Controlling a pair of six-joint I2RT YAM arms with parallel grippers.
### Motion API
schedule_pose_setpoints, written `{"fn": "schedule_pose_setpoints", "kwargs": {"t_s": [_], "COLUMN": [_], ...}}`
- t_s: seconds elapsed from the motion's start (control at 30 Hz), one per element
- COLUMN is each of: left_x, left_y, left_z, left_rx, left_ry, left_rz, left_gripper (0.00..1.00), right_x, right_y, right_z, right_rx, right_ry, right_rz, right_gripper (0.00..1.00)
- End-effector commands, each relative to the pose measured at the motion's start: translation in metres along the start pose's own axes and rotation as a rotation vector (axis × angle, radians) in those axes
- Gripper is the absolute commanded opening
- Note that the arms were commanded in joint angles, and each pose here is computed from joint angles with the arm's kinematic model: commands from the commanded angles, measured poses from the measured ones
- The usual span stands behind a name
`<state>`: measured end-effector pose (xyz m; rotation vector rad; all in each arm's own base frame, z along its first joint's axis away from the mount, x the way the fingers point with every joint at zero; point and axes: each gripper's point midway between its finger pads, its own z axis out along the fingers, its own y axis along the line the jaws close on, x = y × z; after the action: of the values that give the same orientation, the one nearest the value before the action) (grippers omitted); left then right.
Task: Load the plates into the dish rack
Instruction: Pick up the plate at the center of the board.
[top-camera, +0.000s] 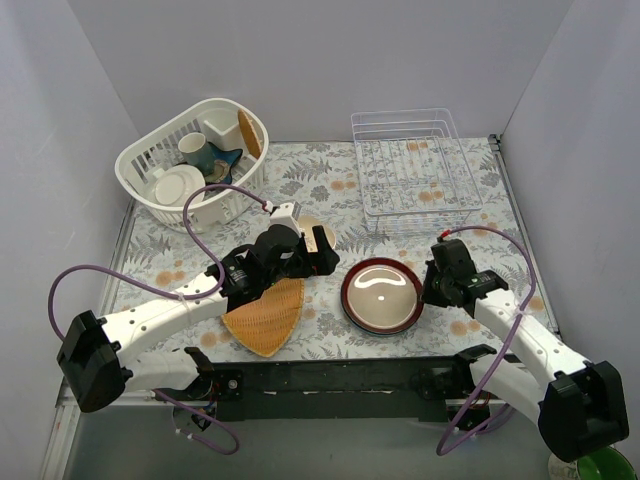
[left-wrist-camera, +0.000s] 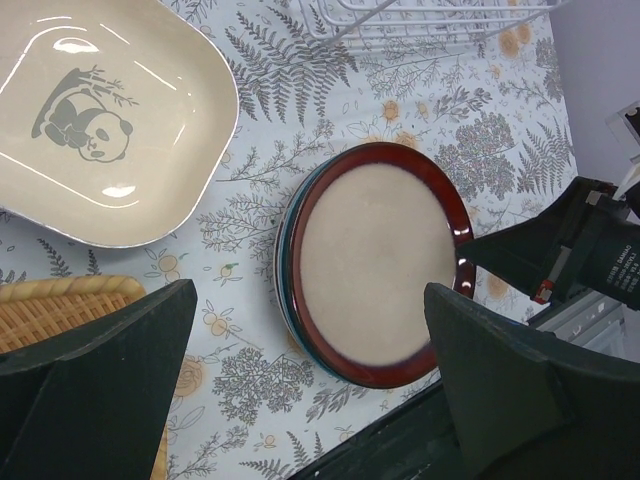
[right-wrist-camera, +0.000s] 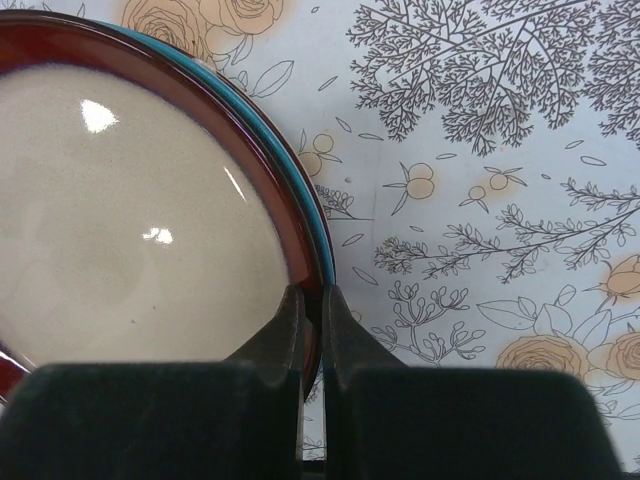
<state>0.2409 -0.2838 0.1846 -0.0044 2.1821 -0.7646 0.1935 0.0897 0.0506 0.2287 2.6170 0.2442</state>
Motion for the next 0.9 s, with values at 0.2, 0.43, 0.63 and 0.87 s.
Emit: {"fn": "schedule_pose_setpoints", "kwargs": {"t_s": [0.2, 0.43, 0.63, 0.87], "left_x": [0.003, 0.017, 0.027, 0.032], "left_y": [-0.002, -0.007, -0.009, -0.008], "left_z": [-0.003, 0.004, 0.007, 0.008], "left_rx": [0.022, 0.067, 0.097, 0.105], "left_ry": [-0.002, 0.044, 0.064, 0.075], "left_rz": [-0.01, -0.027, -0.045, -0.053], "left_gripper": [0.98, 0.98, 0.98, 0.98], "right_x": [-0.013, -0.027, -0.033, -0.043], "right_y": [0.0, 0.002, 0.008, 0.018], "right_z": [-0.013, -0.029, -0.039, -0.051], "right_rx": [-0.001, -0.008, -0.041, -0.098], "right_ry": [-0.09, -0.154, -0.182, -0.225], "right_rz": [0.094, 0.176, 0.241, 0.299], "right_gripper": [0.01, 0.01, 0.01, 0.01]}}
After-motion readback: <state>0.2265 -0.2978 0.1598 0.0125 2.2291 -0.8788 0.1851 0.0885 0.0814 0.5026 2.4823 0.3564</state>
